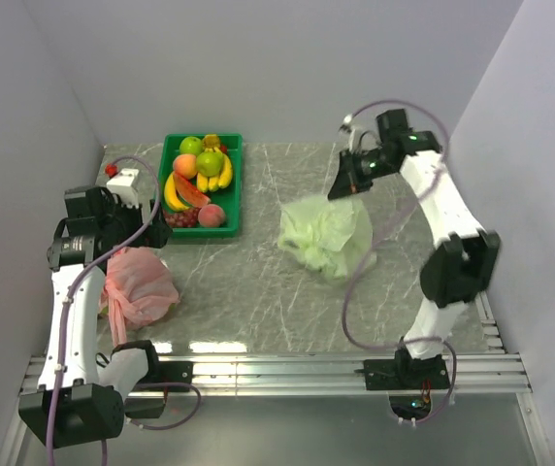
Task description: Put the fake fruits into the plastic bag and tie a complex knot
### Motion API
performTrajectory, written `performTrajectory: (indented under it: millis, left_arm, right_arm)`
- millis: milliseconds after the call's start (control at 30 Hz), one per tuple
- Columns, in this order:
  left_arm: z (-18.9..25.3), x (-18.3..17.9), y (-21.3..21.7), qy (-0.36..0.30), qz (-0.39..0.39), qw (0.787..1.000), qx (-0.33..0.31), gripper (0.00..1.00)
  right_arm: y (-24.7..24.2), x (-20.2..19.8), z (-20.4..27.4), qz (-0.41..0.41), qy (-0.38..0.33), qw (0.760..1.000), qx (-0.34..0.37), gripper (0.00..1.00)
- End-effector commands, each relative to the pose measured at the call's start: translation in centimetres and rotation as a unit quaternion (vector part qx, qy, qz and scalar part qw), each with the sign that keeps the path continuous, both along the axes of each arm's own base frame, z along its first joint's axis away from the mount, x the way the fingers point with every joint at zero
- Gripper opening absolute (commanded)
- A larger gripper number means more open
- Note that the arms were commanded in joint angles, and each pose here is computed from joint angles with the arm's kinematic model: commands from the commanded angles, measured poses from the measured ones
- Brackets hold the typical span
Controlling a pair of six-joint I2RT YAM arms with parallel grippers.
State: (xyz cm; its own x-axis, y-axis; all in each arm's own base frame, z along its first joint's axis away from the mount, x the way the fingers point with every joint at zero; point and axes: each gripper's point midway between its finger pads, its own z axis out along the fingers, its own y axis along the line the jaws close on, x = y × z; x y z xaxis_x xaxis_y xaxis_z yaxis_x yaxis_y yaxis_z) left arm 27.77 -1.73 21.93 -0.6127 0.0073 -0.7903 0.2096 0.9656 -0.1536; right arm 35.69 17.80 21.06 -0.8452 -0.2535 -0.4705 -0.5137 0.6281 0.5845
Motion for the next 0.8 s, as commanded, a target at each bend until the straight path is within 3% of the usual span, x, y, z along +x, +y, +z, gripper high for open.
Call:
performTrajectory:
  millis: [0, 33, 133, 300, 433, 633, 767]
  left_arm:
    - [4.9, 1.3, -1.3, -0.086, -0.044, 0.995, -0.010, 0.99]
    - [5.9, 1.4, -1.8, -0.103, -0.055, 0.993, -0.013, 0.99]
    - [8.6, 1.3, -3.1, -0.158, -0.096, 0.982, -0.023, 0.99]
    - [10.4, 0.5, -5.7, -0.217, -0.181, 0.959, -0.037, 0.99]
    - [9.7, -0.3, -8.2, -0.233, -0.259, 0.936, -0.059, 0.99]
    - [7.3, -1.5, -12.5, -0.254, -0.351, 0.900, -0.054, 0.99]
    - [6.4, -2.2, -15.6, -0.277, -0.413, 0.867, -0.008, 0.99]
  right_arm:
    - [0.1, 1.1, 10.5, -0.041, -0.197, 0.978, 0.052, 0.00]
    - [0.2, 1.8, 12.5, -0.048, -0.251, 0.965, 0.064, 0.00]
    - [0.3, -1.7, 17.0, -0.046, -0.341, 0.934, 0.095, 0.00]
    - [0.6, -5.2, 9.0, 0.002, -0.334, 0.941, 0.049, 0.00]
    - [0.2, -6.8, 2.7, 0.014, -0.285, 0.958, 0.027, 0.00]
    - [1.6, -7.8, 4.3, 0.029, -0.279, 0.958, 0.066, 0.00]
    - [1.9, -9.1, 3.9, 0.054, -0.262, 0.962, 0.063, 0.00]
